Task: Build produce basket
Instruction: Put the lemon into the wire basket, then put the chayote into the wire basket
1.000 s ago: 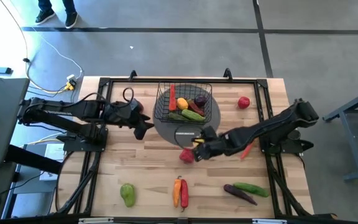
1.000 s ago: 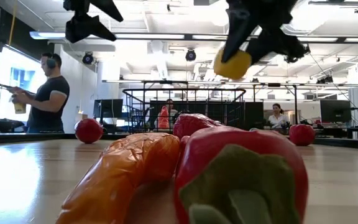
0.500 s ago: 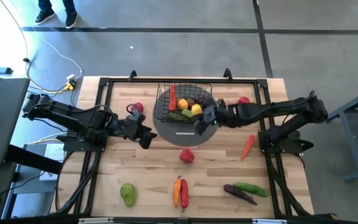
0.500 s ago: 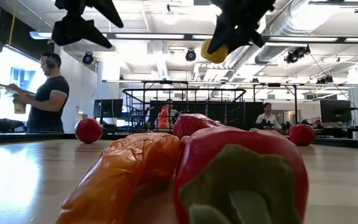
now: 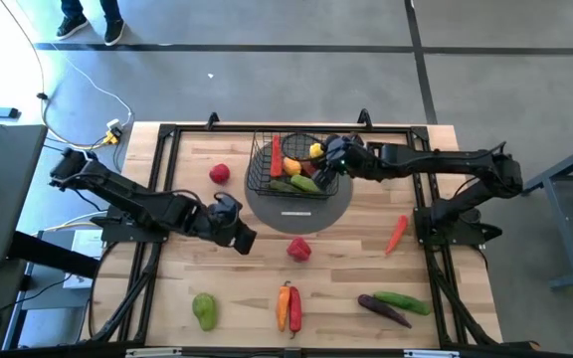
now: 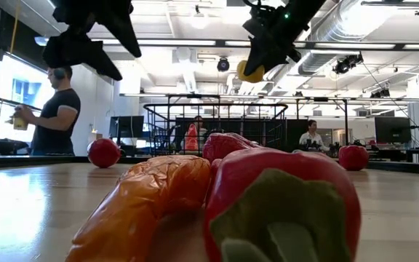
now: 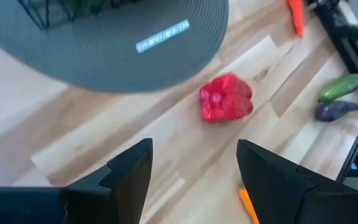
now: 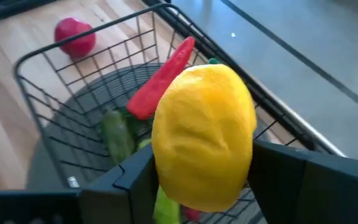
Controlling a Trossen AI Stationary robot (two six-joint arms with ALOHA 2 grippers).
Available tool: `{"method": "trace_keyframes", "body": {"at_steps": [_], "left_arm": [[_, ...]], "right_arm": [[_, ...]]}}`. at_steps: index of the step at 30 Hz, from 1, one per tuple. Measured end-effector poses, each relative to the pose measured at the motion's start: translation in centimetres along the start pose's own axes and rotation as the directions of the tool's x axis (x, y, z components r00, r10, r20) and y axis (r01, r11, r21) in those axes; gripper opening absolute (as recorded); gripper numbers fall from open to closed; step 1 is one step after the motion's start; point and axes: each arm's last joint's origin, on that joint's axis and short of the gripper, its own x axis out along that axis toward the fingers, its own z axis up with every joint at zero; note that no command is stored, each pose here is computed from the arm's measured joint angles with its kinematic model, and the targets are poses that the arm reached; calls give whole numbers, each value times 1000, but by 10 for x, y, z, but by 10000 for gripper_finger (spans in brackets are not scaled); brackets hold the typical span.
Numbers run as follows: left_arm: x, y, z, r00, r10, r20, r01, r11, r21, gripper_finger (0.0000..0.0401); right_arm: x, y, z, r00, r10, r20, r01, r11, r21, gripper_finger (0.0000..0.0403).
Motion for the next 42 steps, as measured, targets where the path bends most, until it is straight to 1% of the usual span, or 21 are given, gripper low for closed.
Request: {"method": "trace_keyframes", "body": {"at_steps": [4, 7, 9, 14, 16, 19, 22, 26, 28, 32, 36, 39, 42], "left_arm": [[2, -7, -11, 1000, -27, -11, 27, 1000, -9, 223], [4, -15, -18, 997, -79, -12, 79, 997, -14, 223], [5, -20, -21, 993, -118, -4, 118, 992, -36, 223], [9, -30, -29, 984, -179, 0, 178, 978, -108, 214], [11, -32, -33, 983, -185, -8, 182, 976, -118, 208], [12, -39, -38, 971, -240, -4, 237, 961, -140, 202], [9, -45, -39, 956, -293, 6, 290, 945, -154, 200], [7, -47, -41, 950, -313, 14, 311, 938, -155, 200], [6, -47, -44, 949, -316, 1, 312, 938, -147, 200], [2, -45, -56, 950, -301, -86, 285, 945, -158, 200], [-1, -39, -69, 949, -249, -193, 221, 963, -155, 200], [-5, -34, -80, 935, -206, -287, 166, 973, -159, 200], [-10, -29, -90, 928, -162, -336, 115, 981, -154, 200]], "right_arm": [[3, -8, 2, 1000, -13, -5, 13, 1000, -29, 225], [5, -13, 3, 1000, -26, -6, 26, 999, -24, 238], [6, -16, 4, 999, -34, -6, 34, 999, -8, 240], [8, -19, 6, 999, -39, 4, 39, 999, 34, 240], [8, -19, 6, 1000, -30, 2, 30, 999, 34, 240], [8, -19, 6, 1000, -21, 0, 21, 999, 43, 240], [8, -18, 6, 1000, 13, -11, -13, 999, 41, 240], [8, -17, 5, 999, 38, -16, -38, 998, 44, 240], [8, -16, 5, 999, 41, -17, -40, 998, 52, 240], [8, -16, 5, 999, 42, -17, -40, 995, 94, 240], [8, -16, 5, 999, 46, -18, -44, 990, 132, 240], [8, -16, 5, 999, 46, -18, -43, 987, 156, 240], [8, -16, 5, 999, 46, -18, -43, 987, 156, 240]]}}
